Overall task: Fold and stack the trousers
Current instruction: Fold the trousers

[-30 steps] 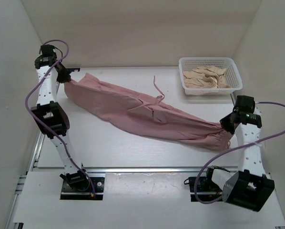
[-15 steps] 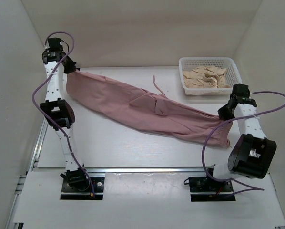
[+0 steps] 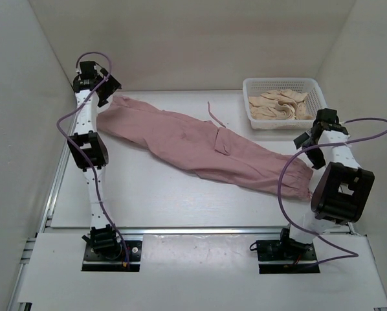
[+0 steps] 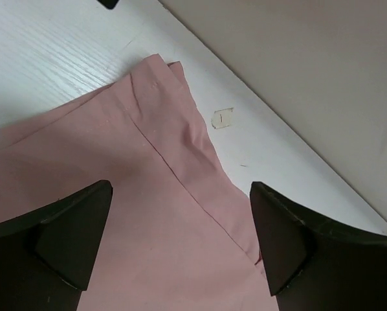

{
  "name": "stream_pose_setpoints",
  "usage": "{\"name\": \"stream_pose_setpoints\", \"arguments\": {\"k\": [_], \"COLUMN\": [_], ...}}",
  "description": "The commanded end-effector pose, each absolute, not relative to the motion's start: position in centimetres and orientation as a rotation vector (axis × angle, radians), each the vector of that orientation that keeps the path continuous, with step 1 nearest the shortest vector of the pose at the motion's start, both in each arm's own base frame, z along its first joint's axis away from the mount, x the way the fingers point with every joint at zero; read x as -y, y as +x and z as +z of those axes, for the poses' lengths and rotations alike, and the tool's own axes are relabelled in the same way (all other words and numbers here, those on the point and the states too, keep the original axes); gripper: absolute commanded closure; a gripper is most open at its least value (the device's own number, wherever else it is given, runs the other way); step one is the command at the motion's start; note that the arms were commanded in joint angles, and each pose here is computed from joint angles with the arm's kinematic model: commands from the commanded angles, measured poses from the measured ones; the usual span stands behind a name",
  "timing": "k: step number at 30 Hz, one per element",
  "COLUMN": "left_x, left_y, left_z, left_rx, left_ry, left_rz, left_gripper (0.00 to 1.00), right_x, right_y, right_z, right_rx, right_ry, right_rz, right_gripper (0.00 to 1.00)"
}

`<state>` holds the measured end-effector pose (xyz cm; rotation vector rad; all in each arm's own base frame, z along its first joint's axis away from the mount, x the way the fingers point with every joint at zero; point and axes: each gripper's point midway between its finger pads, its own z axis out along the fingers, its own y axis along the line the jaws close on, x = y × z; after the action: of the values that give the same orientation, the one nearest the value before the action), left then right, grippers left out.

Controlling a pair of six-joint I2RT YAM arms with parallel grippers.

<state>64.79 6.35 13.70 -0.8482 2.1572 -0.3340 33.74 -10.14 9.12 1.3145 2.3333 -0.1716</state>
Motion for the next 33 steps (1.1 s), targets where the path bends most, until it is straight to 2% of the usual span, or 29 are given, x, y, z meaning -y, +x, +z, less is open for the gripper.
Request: {"name": "stream_pose_setpoints", "arguments": {"k": [1,3,4,5,7,9,10,13,14,17,22,26,33], "left_x": [-7.3,-9.3,-9.8,-10.2,-11.9,-12.6,-12.9,-12.8,-12.6,-11.8,-9.8,-9.6,-9.2], "left_y": [64.1,62.5,61.2,60.3,58.1,56.1,54.8,52.5,52.3,51.0,50.8,51.3,56.8], "left_z": [24.8,24.7,27.3,27.6,25.7,26.3,23.9,19.9,19.1,13.8,8.0,5.1,3.9], "left_rx": [-1.967,-1.986,-1.951,-1.958,-2.010,-2.019,-2.089,-2.214,-2.237,-2.388,-2.516,-2.544,-2.469], "left_ry": [-0.747,-0.771,-0.772,-0.772,-0.824,-0.829,-0.843,-0.846,-0.838,-0.890,-0.923,-0.987,-0.980], "left_rz": [-0.349,-0.277,-0.266,-0.252,-0.190,-0.169,-0.144,-0.118,-0.125,-0.141,-0.151,-0.132,-0.232], "left_gripper": [0.00,0.00,0.00,0.00,0.00,0.00,0.00,0.13,0.13,0.03,0.00,0.07,0.14], "right_x": [10.8,9.8,8.7,7.5,6.1,5.2,4.6,3.3,2.7,1.3,0.1,0.1,-0.1], "right_y": [34.1,33.1,32.9,32.4,30.5,28.8,27.5,24.2,23.4,21.2,19.8,20.1,20.8], "right_z": [12.8,13.4,13.8,13.5,12.4,11.6,10.8,9.1,8.8,7.1,5.6,5.7,4.8], "right_rx": [-2.250,-2.244,-2.252,-2.290,-2.347,-2.375,-2.394,-2.447,-2.464,-2.496,-2.528,-2.513,-2.510], "right_ry": [1.266,1.252,1.228,1.222,1.219,1.237,1.239,1.286,1.313,1.358,1.400,1.408,1.458], "right_rz": [-0.167,-0.113,-0.056,0.013,0.040,0.064,0.085,0.143,0.205,0.260,0.317,0.321,0.363], "right_gripper": [0.00,0.00,0.00,0.00,0.00,0.00,0.00,0.00,0.00,0.00,0.00,0.00,0.00]}}
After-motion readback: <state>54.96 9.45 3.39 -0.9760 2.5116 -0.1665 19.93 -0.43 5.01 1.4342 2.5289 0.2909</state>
